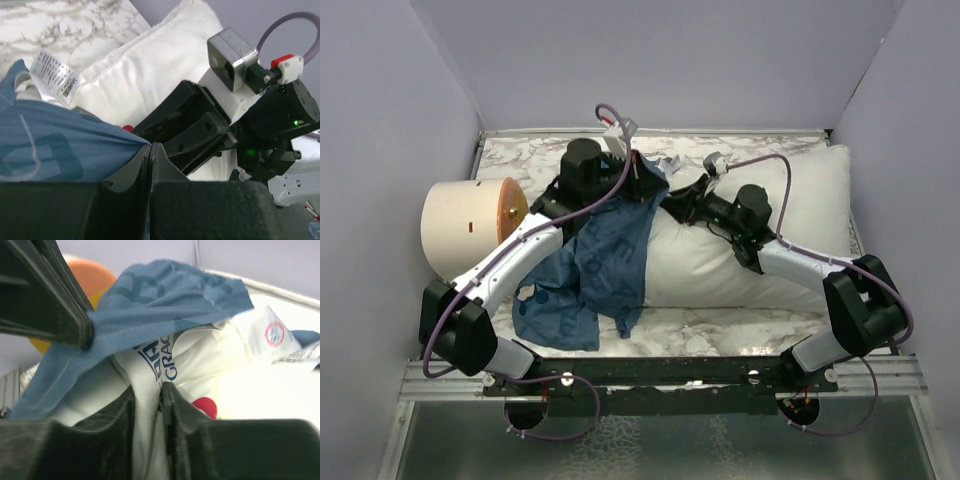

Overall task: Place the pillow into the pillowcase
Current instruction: Stuff the pillow into the pillowcase.

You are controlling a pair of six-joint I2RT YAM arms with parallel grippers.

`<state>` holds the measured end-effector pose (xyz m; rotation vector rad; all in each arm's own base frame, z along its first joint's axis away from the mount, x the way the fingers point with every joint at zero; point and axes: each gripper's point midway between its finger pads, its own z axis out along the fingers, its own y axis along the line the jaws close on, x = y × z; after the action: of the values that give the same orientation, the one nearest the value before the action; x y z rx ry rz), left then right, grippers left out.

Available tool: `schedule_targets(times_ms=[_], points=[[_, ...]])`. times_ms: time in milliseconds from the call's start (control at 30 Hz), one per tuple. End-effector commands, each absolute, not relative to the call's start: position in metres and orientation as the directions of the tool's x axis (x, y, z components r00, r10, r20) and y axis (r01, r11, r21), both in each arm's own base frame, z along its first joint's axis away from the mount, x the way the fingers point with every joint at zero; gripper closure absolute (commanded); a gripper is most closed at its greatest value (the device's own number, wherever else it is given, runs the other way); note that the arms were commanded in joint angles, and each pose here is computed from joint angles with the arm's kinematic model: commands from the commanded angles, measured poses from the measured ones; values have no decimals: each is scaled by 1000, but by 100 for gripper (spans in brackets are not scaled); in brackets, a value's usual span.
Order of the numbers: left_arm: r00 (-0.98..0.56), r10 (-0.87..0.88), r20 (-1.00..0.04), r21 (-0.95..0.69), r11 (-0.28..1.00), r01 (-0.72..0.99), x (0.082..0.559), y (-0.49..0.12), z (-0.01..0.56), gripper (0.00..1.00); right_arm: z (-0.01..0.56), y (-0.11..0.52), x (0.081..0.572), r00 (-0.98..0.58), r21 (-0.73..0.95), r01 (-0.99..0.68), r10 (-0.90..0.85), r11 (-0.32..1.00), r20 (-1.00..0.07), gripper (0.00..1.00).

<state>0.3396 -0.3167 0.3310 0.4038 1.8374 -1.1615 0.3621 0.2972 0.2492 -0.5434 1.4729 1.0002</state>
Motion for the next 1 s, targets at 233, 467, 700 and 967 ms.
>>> schedule_targets(times_ms=[233,467,700,967], points=[[-699,-210,-684,-715,383,585,270,-313,201,100,223,251,262,-134,141,-866,49,480,-990,39],[-705,-195,-682,-714,390,582,265,-315,191,100,295,229,283,-55,50,-778,11,627,-998,2],[-704,-168,-690,-699,404,590,259,-315,185,100,258,217,361,-338,103,-659,-170,745,-926,0],[-688,-154,-709,-679,411,608,259,-314,187,100,203,214,382,-549,177,-664,-313,726,-775,0]])
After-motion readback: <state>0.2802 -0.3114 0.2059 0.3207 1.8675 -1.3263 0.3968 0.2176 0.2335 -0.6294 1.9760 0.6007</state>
